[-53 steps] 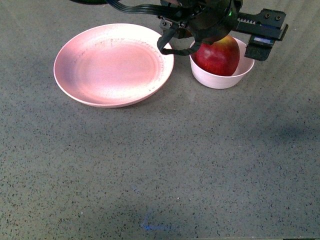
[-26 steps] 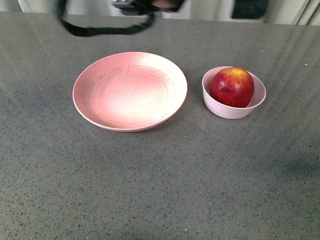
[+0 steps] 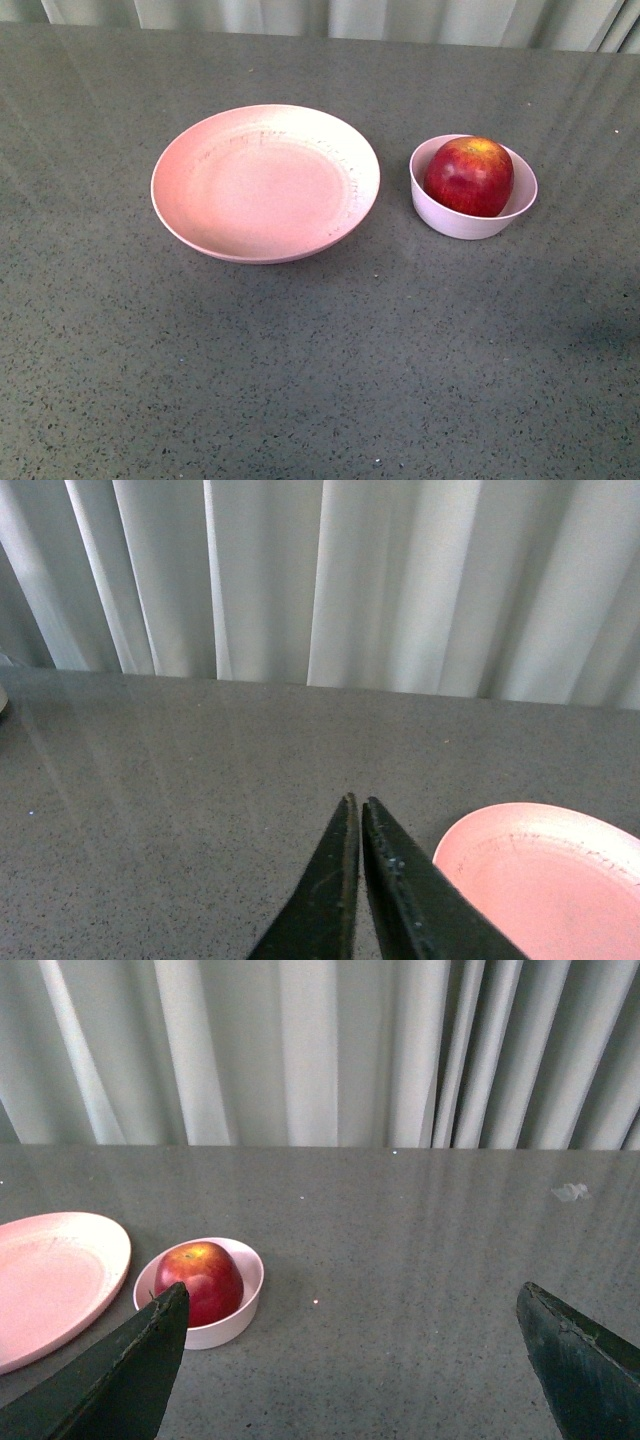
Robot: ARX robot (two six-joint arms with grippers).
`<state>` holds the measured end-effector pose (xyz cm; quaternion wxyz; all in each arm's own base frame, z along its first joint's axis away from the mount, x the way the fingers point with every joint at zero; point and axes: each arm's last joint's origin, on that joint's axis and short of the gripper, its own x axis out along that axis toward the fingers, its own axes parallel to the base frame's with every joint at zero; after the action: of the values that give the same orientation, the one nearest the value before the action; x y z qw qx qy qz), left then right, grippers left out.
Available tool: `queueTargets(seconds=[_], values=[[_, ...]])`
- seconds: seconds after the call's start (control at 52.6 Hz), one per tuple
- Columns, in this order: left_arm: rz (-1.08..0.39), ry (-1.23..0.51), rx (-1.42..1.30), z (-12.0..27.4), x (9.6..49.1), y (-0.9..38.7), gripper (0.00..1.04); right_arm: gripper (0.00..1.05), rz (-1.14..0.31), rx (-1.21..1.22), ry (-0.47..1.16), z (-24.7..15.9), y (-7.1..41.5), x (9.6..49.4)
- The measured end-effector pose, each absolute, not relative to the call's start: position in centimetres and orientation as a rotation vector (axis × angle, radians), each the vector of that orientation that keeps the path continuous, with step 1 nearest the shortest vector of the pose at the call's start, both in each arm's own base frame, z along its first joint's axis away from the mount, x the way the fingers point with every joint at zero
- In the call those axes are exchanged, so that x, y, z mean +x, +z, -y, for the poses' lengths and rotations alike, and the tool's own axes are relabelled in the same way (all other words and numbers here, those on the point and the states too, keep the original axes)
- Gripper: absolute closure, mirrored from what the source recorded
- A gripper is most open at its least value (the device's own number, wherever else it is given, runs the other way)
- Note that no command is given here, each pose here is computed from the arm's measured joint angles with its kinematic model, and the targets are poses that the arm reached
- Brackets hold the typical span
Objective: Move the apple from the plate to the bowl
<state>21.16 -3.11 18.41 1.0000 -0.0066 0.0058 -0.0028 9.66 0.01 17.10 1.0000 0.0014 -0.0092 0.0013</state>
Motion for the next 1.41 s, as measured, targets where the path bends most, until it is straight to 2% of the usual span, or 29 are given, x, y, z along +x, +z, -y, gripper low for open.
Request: queueTargets(seconds=[0.266,0.532,1.407], values=[[-0.014,0.001,-0.009,1.5,17.6,17.5,1.03,0.09,0.018,0.003,0.0,0.0,17.1,9.7],[-0.015,-0.001,-0.009,0.1,15.7,16.3,1.03,0.09,0.019,0.003,-0.001,0.0,17.1,9.7],[0.016,-0.003,-0.008,0.0,11.9,17.2,1.03,0.09,0.019,0.003,0.0,0.0,17.1,9.7]])
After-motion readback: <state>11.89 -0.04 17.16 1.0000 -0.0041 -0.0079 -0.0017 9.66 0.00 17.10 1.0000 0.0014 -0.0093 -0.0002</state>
